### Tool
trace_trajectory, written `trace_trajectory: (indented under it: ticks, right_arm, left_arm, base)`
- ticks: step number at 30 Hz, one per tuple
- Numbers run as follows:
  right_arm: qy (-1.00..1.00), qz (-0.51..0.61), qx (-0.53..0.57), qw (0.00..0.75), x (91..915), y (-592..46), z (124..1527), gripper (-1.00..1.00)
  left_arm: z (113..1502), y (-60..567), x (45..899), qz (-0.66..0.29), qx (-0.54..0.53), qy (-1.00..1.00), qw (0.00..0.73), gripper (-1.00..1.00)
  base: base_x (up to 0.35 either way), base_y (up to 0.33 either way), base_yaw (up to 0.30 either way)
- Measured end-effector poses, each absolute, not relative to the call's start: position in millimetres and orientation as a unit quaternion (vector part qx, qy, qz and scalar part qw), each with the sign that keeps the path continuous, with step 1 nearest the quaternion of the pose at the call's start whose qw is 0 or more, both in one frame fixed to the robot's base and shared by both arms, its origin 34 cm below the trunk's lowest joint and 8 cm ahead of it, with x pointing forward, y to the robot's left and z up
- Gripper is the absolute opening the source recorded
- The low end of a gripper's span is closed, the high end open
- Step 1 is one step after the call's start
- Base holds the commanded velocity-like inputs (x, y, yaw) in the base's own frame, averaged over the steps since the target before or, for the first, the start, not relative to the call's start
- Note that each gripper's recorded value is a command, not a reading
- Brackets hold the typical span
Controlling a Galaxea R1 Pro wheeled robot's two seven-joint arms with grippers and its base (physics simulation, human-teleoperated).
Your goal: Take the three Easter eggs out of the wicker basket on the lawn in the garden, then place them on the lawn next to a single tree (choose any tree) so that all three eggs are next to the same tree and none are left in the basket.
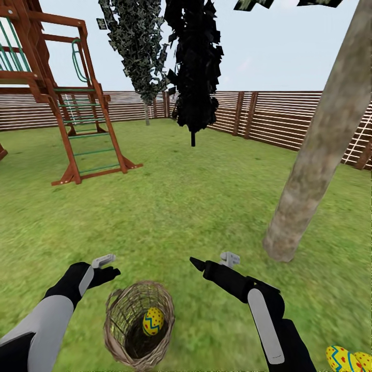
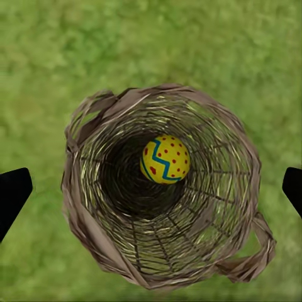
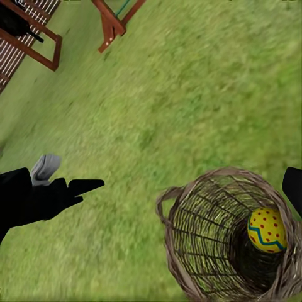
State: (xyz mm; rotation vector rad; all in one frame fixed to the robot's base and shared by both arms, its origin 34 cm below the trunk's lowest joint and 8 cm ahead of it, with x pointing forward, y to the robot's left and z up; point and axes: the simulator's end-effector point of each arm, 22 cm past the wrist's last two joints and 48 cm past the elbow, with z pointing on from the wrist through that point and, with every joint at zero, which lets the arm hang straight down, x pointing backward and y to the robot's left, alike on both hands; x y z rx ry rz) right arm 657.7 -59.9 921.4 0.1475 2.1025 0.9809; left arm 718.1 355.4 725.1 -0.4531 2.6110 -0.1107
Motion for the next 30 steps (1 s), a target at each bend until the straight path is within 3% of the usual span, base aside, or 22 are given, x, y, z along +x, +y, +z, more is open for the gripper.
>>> trace_trajectory:
  ticks: [16, 30]
  right_arm:
    - [0.826, 0.388, 0.055, 0.405, 657, -60, 931, 1.00]
    - [0.826, 0.388, 0.054, 0.405, 657, -60, 931, 1.00]
  left_arm:
    - [736, 355, 721, -0.042, -0.165, 0.953, 0.251, 1.00]
    - [737, 355, 721, -0.042, -0.165, 0.953, 0.252, 1.00]
  base:
    - [-0.005, 0.042, -0.162]
    - [0.000, 0.031, -0.011]
